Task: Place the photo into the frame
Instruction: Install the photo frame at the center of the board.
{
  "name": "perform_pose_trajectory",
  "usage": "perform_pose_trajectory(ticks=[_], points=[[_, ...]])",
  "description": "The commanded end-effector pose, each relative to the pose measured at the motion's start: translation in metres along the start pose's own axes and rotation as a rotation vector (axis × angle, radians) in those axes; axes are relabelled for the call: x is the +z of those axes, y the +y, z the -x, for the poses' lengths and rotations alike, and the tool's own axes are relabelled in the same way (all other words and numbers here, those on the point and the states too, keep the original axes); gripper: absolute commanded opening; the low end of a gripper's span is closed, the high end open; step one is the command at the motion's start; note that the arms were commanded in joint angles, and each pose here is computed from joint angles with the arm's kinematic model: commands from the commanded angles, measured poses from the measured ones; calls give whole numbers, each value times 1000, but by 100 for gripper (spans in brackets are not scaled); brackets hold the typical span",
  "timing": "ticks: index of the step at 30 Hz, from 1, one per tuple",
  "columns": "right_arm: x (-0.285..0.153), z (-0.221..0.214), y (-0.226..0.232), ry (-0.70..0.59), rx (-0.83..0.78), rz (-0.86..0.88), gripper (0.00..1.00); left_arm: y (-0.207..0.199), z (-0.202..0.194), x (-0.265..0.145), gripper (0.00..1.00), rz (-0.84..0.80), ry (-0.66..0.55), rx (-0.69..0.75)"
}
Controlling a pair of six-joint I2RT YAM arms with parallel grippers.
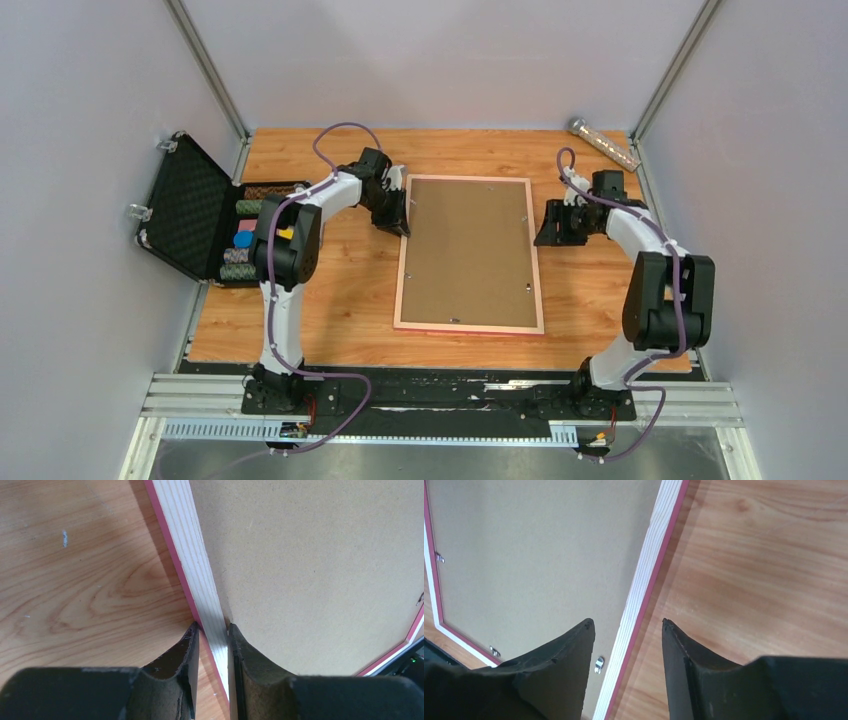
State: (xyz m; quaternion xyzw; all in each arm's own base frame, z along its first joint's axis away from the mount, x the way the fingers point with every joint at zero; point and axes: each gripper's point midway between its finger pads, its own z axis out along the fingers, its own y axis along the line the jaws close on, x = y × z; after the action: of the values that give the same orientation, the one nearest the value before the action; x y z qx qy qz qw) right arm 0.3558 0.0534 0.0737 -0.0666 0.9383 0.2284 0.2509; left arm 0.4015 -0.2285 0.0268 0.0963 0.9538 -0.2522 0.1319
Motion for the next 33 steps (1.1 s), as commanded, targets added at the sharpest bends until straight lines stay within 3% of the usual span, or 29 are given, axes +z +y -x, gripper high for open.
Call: perform_pose_trajectory(ticks=[1,12,33], points=[[-20,0,9,-46,-86,-11,51,18,6,7,0,34,-5,52],[-49,-18,20,-84,-153,-50,58,19,10,3,0,32,-8,52],[-52,-58,24,-36,-244,-30,61,19,7,3,0,30,-4,44]])
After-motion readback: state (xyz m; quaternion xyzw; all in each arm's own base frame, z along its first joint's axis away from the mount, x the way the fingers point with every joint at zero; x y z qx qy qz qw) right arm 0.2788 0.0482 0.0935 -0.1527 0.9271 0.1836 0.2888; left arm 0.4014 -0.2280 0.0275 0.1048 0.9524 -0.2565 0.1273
